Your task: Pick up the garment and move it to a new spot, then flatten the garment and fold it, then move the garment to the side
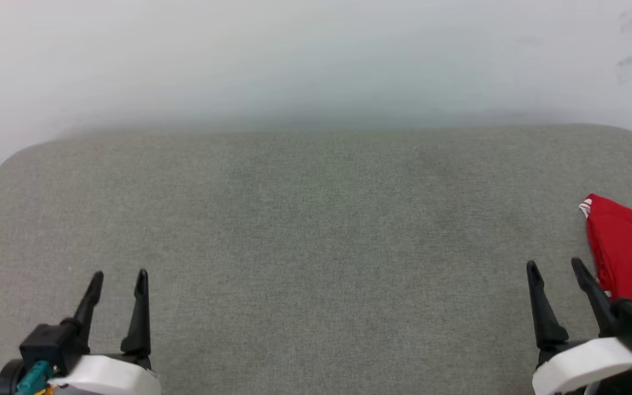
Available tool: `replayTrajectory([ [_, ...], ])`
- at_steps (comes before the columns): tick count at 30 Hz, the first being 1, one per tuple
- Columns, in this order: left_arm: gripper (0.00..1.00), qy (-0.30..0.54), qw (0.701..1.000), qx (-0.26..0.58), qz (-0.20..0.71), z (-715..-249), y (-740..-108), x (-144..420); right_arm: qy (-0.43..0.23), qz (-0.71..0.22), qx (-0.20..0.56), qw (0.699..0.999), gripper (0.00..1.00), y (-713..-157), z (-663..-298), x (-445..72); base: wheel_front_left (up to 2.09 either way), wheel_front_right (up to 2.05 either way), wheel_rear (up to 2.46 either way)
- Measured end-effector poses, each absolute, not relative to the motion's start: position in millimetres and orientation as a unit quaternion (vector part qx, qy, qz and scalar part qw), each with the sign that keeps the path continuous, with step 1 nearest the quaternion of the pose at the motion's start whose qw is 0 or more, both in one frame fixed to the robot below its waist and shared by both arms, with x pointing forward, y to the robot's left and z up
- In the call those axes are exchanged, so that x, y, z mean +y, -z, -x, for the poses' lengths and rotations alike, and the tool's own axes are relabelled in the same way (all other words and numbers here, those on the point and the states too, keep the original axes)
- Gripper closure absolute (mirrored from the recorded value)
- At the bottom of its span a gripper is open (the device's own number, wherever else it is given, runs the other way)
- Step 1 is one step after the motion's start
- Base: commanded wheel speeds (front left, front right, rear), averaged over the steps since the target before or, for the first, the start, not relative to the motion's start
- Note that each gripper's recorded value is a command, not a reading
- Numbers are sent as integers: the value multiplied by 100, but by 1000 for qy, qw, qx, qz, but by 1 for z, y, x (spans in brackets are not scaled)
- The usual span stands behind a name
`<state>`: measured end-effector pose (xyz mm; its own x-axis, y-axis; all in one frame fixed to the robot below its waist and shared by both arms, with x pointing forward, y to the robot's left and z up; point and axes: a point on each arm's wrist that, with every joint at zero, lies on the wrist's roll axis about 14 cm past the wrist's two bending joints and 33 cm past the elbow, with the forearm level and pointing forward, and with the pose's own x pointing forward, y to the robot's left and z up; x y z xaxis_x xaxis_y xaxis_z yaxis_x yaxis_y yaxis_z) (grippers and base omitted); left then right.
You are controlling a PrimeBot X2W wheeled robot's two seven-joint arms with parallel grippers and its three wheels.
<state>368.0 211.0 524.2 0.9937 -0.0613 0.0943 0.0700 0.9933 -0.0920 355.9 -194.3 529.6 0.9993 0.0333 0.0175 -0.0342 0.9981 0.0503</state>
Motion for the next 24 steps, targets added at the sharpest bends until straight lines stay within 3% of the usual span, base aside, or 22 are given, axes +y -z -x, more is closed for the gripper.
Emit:
replayTrajectory([
  [21, 0, 43, 997, -35, 49, -357, -515, 201, -17, -34, -6, 999, 0, -530, -339, -193, 0, 0, 0],
  [22, 100, 43, 997, -35, 49, -357, -515, 201, -16, -37, -7, 999, 100, -530, -339, -193, 0, 0, 0],
  [24, 100, 43, 997, -26, 52, -356, -509, 200, -16, -38, 2, 999, 100, -524, -338, -193, 0, 0, 0],
])
